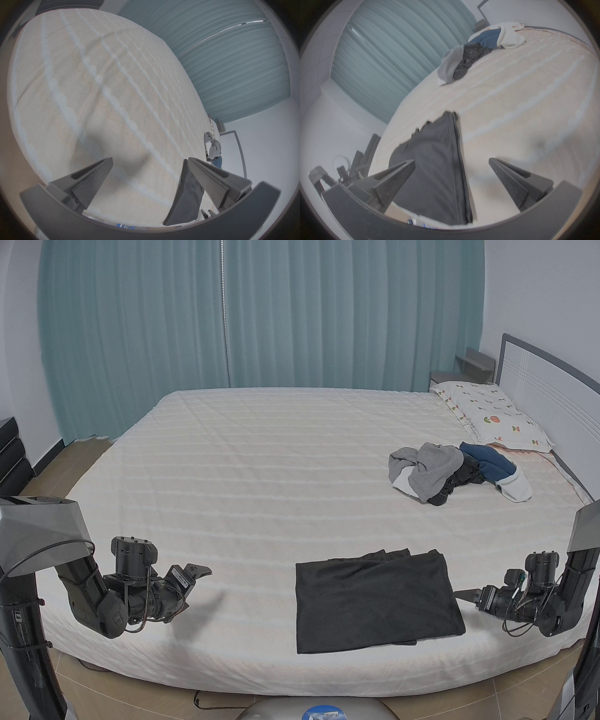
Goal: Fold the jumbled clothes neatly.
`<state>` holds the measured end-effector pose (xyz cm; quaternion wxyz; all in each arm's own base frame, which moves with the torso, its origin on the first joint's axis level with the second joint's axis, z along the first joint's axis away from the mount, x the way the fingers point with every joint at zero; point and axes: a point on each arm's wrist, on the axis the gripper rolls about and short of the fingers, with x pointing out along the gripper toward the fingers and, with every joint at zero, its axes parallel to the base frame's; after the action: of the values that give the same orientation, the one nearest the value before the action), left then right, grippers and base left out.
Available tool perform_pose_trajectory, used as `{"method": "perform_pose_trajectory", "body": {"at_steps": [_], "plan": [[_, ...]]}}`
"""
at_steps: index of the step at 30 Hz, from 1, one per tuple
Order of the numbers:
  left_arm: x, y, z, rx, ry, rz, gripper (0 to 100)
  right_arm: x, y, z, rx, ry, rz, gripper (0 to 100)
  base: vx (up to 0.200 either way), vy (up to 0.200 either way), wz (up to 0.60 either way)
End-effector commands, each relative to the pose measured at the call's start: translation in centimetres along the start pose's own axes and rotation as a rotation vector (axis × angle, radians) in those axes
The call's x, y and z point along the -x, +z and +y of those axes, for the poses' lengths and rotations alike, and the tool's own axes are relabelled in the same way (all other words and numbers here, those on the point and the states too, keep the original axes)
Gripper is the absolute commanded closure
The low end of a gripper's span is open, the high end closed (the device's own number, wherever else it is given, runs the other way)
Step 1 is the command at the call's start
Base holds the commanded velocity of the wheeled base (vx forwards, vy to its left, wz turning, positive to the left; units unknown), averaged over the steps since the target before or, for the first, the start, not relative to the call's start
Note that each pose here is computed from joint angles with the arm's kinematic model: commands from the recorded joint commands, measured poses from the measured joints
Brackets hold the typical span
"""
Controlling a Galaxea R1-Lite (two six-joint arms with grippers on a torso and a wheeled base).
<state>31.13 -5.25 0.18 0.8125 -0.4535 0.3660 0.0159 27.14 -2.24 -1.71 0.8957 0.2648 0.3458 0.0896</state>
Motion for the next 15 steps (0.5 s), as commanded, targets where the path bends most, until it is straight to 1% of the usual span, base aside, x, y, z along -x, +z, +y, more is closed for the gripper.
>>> {"method": "perform_pose_trajectory", "body": {"at_steps": [1,6,7,8,11,15], "plan": [[0.0,0.0,0.0,0.002,0.001,0.0,0,-4.2,4.1,1.2,-0.089,0.048,-0.14,0,0.0,0.0,0.0],[0.0,0.0,0.0,0.002,0.001,0.0,0,-8.6,5.4,2.9,-0.066,0.049,-0.197,0,0.0,0.0,0.0],[0.0,0.0,0.0,0.002,0.001,0.0,0,-8.8,5.4,2.9,-0.065,0.047,-0.198,0,0.0,0.0,0.0],[0.0,0.0,0.0,0.002,0.001,0.0,0,-10.6,5.1,3.1,-0.053,0.048,-0.202,0,0.0,0.0,0.0],[0.0,0.0,0.0,0.0,0.001,0.0,0,-12.5,4.6,2.9,-0.046,0.046,-0.201,0,0.0,0.0,0.0],[0.0,0.0,0.0,0.0,0.001,0.0,0,-13.5,5.3,3.1,-0.036,0.065,-0.224,0,0.0,0.0,0.0]]}}
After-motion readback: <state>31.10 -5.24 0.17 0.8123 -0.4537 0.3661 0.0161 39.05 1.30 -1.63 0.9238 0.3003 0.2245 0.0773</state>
